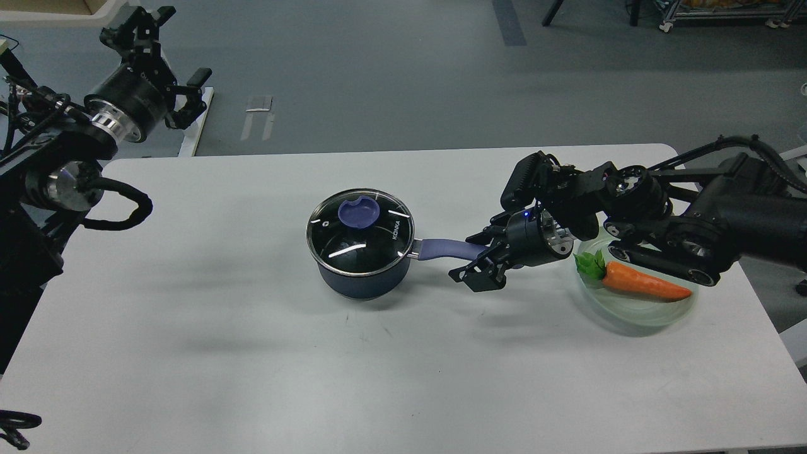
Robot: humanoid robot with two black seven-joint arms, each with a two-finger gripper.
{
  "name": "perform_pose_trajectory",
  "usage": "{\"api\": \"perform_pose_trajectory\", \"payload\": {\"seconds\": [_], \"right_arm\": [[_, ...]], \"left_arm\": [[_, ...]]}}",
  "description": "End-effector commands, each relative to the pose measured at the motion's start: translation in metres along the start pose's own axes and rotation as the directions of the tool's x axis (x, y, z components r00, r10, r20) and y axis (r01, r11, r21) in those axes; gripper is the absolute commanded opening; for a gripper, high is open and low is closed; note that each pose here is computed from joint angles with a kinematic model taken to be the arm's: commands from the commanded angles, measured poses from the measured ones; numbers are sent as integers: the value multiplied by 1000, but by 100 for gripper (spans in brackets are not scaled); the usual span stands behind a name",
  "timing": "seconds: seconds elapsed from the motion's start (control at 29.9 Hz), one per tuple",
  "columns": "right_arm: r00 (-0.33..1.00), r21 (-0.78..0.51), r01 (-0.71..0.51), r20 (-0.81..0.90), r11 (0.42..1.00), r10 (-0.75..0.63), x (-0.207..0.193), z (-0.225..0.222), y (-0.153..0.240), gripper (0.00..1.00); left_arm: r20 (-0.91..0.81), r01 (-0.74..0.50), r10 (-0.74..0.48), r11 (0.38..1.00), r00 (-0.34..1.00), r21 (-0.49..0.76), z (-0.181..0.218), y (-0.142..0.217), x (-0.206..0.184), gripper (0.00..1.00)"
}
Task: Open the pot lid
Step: 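Move the left gripper over the pot to the lid's purple knob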
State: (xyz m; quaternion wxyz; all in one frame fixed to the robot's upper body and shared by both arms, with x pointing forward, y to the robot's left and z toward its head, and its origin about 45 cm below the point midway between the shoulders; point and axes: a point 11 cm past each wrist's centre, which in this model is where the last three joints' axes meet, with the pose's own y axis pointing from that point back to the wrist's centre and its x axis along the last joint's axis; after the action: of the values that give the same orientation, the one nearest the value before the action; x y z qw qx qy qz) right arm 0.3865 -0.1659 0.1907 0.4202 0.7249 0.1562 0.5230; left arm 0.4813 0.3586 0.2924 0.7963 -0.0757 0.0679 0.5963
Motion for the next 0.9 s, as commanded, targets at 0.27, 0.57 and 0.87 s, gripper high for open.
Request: {"api": "perform_pose_trajectory", "payload": {"seconds": [0.27,0.57,0.87], "right_arm": [[1000,-3,0,0,1000,0,0,1,1,39],[1000,-4,-2,-3,1000,2,1,1,2,28],[1000,3,-2,5,1000,2,-1,-1,2,28]], "left_arm": [[11,3,-3,1000,1000,4,0,-2,-2,99],[231,135,-145,989,962,58,12,-18,-36,99],[636,437,-516,849,574,296,-18,-7,-131,99]]}}
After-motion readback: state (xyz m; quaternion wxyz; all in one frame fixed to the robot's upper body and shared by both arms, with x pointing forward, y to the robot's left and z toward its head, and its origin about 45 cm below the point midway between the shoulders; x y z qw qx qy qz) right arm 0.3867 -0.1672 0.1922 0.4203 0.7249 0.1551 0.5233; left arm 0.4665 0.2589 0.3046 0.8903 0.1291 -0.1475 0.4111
